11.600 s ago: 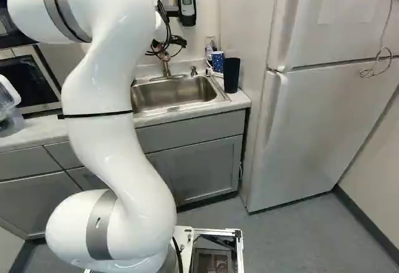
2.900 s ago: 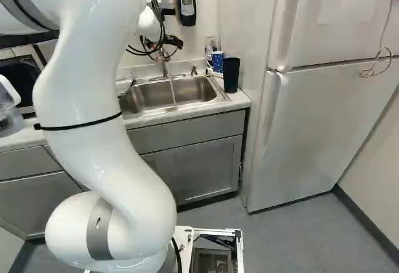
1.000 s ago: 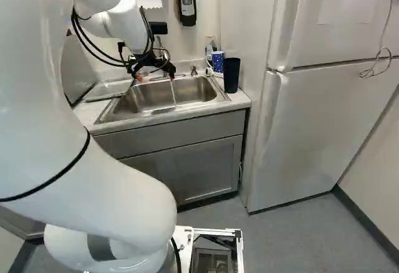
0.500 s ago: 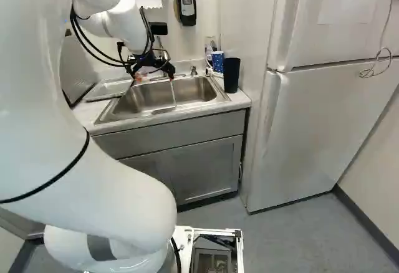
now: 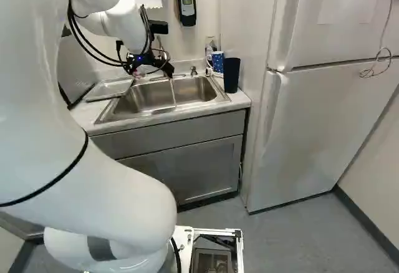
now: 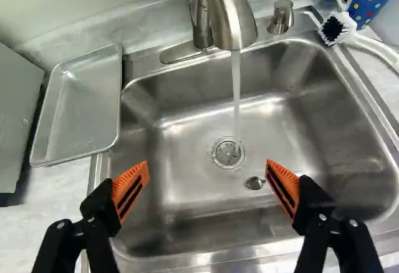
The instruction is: Rinse the cup and place it in the tray
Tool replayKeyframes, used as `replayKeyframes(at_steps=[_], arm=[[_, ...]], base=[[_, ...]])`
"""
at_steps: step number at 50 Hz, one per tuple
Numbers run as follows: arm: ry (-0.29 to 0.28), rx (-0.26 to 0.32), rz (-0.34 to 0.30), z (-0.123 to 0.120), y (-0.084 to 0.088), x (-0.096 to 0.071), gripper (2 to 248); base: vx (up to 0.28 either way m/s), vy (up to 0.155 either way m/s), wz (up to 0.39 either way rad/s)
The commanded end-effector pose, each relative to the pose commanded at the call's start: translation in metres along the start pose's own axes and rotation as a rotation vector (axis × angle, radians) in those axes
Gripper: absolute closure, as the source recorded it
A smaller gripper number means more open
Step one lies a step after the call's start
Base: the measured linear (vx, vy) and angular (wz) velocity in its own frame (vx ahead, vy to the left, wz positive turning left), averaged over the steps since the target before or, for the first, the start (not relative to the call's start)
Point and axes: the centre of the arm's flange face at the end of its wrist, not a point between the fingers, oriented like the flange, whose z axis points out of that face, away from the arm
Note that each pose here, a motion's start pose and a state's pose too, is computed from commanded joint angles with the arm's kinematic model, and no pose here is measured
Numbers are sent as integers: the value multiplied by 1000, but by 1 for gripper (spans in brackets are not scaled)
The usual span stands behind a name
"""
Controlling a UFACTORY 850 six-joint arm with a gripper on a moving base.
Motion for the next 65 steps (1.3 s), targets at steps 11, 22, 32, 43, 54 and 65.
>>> replayKeyframes(at_steps=[11,22,32,43,54,65], arm=[[29,9,129,-1,2,2,3],[58,20,272,-1,2,5,3],[59,20,272,-1,2,5,3],[76,22,274,-1,2,7,3],[104,22,212,-2,3,8,3],[140,9,142,-8,13,8,3]], base=[[0,0,0],[0,0,0],[0,0,0],[0,0,0],[0,0,0],[0,0,0]])
